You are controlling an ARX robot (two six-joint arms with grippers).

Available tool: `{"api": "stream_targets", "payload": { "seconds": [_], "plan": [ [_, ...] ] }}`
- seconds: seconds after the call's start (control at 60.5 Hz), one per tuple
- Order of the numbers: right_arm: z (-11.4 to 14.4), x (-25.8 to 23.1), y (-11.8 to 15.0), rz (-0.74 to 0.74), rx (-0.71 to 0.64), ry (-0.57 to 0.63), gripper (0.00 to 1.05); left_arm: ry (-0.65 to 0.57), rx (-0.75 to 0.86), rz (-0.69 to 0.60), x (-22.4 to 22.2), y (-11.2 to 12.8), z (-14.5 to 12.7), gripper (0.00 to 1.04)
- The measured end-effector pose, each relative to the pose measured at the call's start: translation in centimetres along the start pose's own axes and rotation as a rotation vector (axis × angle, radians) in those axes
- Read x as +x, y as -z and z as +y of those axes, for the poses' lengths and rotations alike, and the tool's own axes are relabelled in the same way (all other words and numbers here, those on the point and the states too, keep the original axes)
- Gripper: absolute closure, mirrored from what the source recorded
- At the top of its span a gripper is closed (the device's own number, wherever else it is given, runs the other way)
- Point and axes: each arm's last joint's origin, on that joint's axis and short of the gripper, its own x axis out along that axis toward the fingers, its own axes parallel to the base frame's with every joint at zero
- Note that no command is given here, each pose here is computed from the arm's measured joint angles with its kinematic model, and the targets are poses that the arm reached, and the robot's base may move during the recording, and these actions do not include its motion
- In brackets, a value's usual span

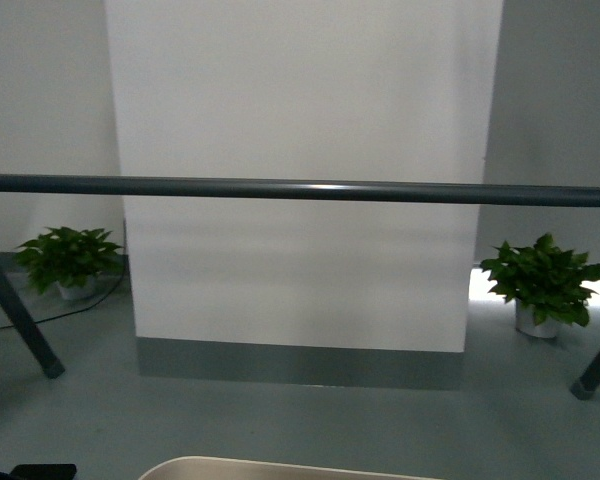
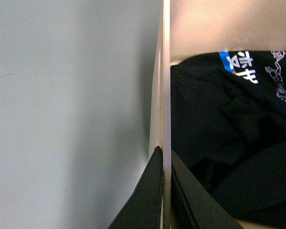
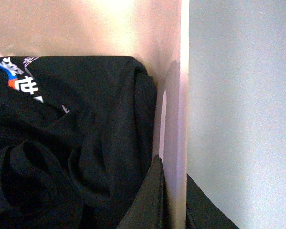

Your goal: Move hamper under clothes hanger

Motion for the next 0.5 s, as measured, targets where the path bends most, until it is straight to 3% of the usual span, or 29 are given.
{"api": "stream_targets", "payload": {
  "seconds": [0.149, 0.496],
  "plan": [
    [-0.45, 0.02, -0.01, -0.002, 0.009, 0.031, 1.02, 0.026, 0.011, 0.002, -0.06, 0.06, -0.45, 1.01],
    [0.33, -0.04, 0.09, 0.004, -0.009, -0.020, 1.02, -0.017, -0.005, -0.001, 0.02, -0.02, 0.22, 1.01]
  ]
}}
